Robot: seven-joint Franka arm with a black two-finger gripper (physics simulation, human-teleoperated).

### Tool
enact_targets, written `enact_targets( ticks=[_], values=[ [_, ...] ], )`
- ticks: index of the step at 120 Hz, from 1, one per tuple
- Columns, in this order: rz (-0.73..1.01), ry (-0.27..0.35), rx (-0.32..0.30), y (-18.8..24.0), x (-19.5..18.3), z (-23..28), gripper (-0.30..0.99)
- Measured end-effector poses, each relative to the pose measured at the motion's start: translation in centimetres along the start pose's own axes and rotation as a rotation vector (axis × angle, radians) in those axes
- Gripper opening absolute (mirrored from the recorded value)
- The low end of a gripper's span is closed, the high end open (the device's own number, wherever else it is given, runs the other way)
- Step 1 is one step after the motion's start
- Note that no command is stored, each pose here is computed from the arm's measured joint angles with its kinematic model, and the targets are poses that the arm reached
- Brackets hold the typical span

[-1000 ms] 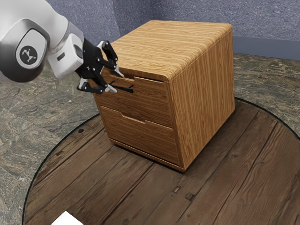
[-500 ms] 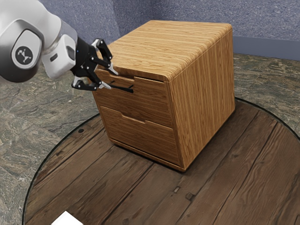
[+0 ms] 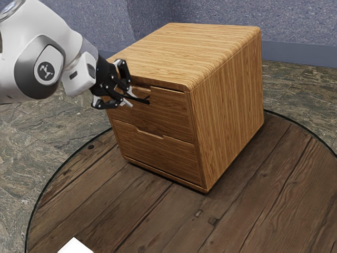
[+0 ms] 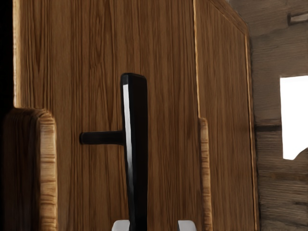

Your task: Pull the drawer handle with one arm to open the drawer

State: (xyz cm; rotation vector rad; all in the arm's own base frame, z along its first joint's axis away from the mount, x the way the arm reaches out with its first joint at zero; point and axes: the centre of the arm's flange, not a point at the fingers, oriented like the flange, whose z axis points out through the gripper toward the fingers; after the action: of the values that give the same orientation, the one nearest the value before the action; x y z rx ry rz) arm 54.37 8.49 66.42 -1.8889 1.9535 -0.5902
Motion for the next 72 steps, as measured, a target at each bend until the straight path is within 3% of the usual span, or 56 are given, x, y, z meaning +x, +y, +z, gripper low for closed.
enact_targets(
  ticks=[20,72],
  values=[
    [0.002,0.001,-0.006,0.2,0.0,0.3,-0.05],
    [0.004,-0.020,-0.002,5.5,1.6,-3.3,-0.09]
  ],
)
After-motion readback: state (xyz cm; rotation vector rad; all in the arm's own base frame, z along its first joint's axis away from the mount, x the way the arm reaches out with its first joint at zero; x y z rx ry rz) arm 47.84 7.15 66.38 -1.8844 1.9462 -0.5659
